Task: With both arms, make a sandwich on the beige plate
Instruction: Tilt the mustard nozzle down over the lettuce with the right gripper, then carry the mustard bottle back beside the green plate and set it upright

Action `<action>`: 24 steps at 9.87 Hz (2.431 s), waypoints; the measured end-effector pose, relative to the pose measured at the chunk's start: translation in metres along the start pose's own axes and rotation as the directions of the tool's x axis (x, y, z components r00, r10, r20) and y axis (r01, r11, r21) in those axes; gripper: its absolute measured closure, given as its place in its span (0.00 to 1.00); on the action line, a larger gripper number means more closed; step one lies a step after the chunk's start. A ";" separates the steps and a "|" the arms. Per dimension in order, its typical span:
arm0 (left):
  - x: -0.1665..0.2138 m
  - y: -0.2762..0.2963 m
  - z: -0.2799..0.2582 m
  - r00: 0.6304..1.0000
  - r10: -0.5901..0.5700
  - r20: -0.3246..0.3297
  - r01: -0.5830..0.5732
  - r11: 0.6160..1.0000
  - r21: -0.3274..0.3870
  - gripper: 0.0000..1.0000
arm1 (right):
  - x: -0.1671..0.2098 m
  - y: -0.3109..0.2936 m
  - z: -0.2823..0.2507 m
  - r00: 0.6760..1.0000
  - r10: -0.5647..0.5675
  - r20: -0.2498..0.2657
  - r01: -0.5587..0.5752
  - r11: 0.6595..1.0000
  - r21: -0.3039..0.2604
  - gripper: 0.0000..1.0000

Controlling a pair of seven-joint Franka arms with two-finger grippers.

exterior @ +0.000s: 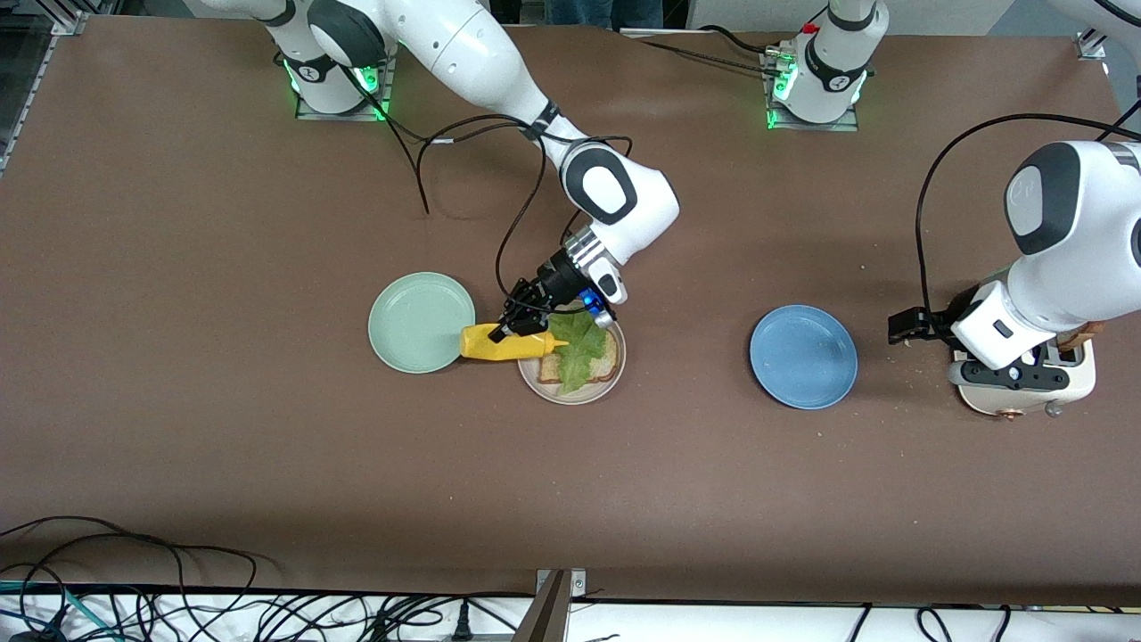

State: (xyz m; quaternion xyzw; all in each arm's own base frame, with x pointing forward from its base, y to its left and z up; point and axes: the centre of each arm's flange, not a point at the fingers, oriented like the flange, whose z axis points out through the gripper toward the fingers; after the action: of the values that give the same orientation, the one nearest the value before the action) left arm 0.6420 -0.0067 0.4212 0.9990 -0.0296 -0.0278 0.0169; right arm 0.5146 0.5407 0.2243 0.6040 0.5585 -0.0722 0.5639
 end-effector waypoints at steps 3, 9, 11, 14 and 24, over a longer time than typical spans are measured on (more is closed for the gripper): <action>0.000 0.000 0.000 1.000 0.000 0.000 0.000 1.000 0.000 0.00 | -0.031 0.036 0.003 0.996 0.083 0.014 -0.084 0.992 0.093 0.91; 0.000 -0.002 0.000 1.000 -0.004 0.000 0.004 1.000 0.000 0.00 | -0.139 0.128 0.066 0.955 0.294 0.024 -0.282 0.887 0.365 0.91; 0.000 -0.003 0.000 1.000 -0.005 0.000 0.005 1.000 0.000 0.00 | -0.177 0.148 0.099 0.936 0.350 0.025 -0.326 0.840 0.433 0.91; 0.000 -0.003 0.000 1.000 -0.005 0.000 0.005 1.000 0.000 0.00 | -0.229 0.147 0.144 0.881 0.472 0.001 -0.409 0.763 0.501 0.91; -0.001 -0.037 -0.005 1.000 -0.027 -0.014 0.027 1.000 0.010 0.00 | -0.380 0.002 0.299 0.519 0.854 -0.037 -0.588 0.388 0.710 0.91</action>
State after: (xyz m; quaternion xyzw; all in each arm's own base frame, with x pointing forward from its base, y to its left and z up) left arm 0.6435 0.0308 0.4255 0.9996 -0.0162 -0.0209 0.0115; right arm 0.5397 0.0876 0.3921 0.9363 0.2726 0.1337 0.1766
